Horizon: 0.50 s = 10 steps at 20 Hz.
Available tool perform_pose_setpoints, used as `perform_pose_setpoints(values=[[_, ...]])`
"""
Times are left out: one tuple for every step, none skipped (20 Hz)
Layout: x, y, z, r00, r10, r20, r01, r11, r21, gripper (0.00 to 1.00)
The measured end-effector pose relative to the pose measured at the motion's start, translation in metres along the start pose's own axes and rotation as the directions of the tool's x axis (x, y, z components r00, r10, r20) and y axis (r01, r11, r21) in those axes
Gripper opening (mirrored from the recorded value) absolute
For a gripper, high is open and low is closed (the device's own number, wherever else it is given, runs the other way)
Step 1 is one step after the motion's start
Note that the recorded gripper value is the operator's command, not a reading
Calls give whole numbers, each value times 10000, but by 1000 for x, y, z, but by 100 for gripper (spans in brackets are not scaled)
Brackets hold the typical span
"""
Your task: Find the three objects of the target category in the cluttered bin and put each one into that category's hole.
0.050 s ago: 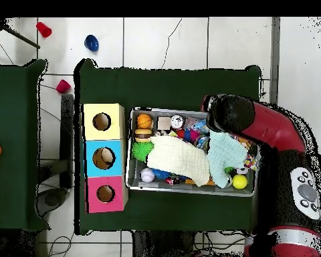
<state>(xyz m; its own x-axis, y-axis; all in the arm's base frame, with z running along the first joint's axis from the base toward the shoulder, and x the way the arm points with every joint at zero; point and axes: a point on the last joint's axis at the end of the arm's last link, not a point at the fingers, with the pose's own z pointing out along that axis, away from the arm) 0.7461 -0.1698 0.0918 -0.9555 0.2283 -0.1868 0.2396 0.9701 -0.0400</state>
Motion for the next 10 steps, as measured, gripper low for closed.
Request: perform_pose_setpoints(values=[[-1,3,7,10000,3,-24,-3,10000,-17,100],[-2,5,10,10000,11,-38,-11,10000,-28,100],[-2,7,15,10000,26,-69,-27,10000,-46,100],[-2,10,21,9999,32,-100,-33,10000,-58,100],[-1,15,30,9999,25,-169,-26,10000,-53,100],[-1,16,33,9998,16,-195,-17,10000,-42,100],[1,19,39,9997,-1,-244,0,10000,-32,100],[2,22,44,9996,-18,-293,17,10000,-22,100],[3,25,49,9994,-24,-332,23,10000,-31,100],[3,28,53,9993,-16,-367,14,10000,-57,100]])
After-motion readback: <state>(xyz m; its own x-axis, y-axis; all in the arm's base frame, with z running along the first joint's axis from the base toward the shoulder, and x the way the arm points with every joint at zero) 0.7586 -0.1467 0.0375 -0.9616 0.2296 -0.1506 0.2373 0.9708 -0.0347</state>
